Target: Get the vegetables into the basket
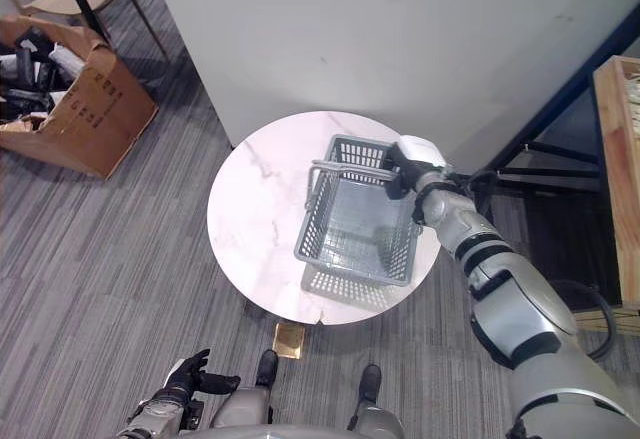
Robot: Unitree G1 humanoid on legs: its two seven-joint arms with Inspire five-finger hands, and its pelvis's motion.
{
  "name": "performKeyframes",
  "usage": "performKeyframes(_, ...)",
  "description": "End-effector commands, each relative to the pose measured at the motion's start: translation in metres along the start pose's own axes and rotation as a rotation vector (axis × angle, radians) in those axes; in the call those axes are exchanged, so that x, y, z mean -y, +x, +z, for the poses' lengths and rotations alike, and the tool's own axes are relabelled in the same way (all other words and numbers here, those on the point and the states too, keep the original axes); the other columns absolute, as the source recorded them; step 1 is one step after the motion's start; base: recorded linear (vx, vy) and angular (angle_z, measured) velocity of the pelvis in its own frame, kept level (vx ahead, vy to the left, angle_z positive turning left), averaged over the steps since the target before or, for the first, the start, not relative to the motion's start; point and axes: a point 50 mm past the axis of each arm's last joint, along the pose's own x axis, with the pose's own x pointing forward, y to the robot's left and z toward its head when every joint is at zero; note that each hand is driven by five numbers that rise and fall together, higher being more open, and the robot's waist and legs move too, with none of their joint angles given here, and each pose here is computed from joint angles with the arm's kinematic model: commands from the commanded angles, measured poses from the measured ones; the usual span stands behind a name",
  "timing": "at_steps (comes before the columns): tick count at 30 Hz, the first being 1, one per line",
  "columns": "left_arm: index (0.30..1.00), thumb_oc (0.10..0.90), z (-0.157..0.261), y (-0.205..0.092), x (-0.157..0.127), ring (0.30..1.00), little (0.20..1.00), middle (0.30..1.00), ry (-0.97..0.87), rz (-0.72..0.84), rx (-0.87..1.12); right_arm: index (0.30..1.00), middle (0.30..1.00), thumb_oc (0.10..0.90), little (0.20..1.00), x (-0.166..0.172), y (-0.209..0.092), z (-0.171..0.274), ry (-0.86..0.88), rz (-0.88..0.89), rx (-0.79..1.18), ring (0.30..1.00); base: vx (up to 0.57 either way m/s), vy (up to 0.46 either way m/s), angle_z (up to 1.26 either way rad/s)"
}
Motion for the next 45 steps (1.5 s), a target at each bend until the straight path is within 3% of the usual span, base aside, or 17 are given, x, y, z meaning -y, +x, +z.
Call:
performKeyframes(1, 1.0, 0.9, -0.042, -0.008, -0.012, 1.0, 1.0, 1.0, 0.1, 0.008, -0.17, 0.3, 0.3, 0.4, 0.3, 0.052, -0.002, 0.044, -0.054, -0.163, 0.274, 0.3, 0.03, 0.016, -0.18)
performKeyframes(11, 1.0, 0.9, -0.086, -0.025, -0.017, 1.0, 1.0, 1.0, 0.065, 0.014, -0.324, 0.3, 0.3, 0.4, 0.3, 0.061, -0.054, 0.049, -0.091, -0.108, 0.469, 0.3, -0.01, 0.037, -0.18)
performKeyframes(15, 1.0, 0.9, -0.084, -0.024, -0.019, 1.0, 1.0, 1.0, 0.053, 0.022, -0.316, 0.3, 0.3, 0.4, 0.3, 0.06, -0.075, 0.033, -0.03, -0.127, 0.442, 0.3, -0.07, 0.184, -0.22)
performKeyframes(17, 1.0, 0.9, -0.081, -0.023, -0.023, 1.0, 1.0, 1.0, 0.078, 0.017, -0.292, 0.3, 0.3, 0.4, 0.3, 0.055, -0.098, 0.0, -0.003, -0.142, 0.327, 0.3, -0.14, 0.321, -0.31)
performKeyframes(29, 1.0, 0.9, -0.072, -0.019, -0.042, 1.0, 1.0, 1.0, 0.084, 0.061, -0.275, 0.3, 0.3, 0.4, 0.3, 0.059, -0.097, -0.009, -0.014, -0.205, 0.275, 0.3, -0.17, 0.092, -0.68)
performKeyframes(33, 1.0, 0.9, -0.084, -0.025, -0.038, 1.0, 1.0, 1.0, 0.068, 0.042, -0.313, 0.3, 0.3, 0.4, 0.3, 0.056, -0.104, -0.013, -0.006, -0.212, 0.256, 0.3, 0.01, -0.164, -0.94)
performKeyframes(45, 1.0, 0.9, -0.067, -0.017, -0.015, 1.0, 1.0, 1.0, 0.12, -0.014, -0.252, 0.3, 0.3, 0.4, 0.3, 0.066, -0.14, -0.046, -0.061, -0.244, 0.122, 0.3, 0.01, -0.236, -0.19)
